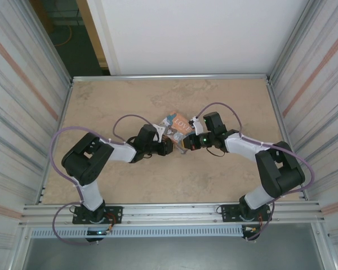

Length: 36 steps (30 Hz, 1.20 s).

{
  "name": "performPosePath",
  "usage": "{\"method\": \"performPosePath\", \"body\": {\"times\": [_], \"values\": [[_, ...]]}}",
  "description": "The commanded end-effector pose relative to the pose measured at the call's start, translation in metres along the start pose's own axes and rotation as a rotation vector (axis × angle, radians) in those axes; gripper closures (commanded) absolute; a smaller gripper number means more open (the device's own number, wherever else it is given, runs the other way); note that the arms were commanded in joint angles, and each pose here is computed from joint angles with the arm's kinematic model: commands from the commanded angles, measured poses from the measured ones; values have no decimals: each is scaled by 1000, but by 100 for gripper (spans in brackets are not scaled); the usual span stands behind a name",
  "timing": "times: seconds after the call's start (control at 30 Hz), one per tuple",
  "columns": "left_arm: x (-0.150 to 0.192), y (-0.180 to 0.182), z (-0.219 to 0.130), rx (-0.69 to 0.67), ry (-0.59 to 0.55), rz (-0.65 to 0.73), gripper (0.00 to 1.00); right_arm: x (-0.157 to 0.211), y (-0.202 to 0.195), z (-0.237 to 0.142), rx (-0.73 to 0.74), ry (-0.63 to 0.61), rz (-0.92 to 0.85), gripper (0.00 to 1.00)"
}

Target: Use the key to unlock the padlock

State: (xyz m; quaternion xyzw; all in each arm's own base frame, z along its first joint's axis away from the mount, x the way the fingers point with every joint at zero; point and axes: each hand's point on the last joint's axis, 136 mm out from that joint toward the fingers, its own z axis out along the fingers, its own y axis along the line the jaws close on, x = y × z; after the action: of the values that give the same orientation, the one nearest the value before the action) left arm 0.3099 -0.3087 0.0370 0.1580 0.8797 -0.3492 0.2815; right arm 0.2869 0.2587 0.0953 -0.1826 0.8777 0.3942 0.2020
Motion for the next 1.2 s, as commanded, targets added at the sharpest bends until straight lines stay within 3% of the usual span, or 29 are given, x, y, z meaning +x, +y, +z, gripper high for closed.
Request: {"method": "performPosePath", "body": {"times": [0.0,0.2,0.47,0.8,1.17], "values": [[-18,-14,-3,40,-63,6,83,0,13,-13,0,-13,-31,100],[-16,-36,-16,123,-25,-59,86,-1,34,-40,-2,-78,-92,100],[-10,-67,-44,194,112,-212,93,36,47,-59,98,-86,-197,100],[-15,-90,-68,212,205,-319,94,76,43,-48,191,-79,-293,100],[-18,-98,-74,234,213,-365,95,80,39,-33,228,-110,-346,100]]}}
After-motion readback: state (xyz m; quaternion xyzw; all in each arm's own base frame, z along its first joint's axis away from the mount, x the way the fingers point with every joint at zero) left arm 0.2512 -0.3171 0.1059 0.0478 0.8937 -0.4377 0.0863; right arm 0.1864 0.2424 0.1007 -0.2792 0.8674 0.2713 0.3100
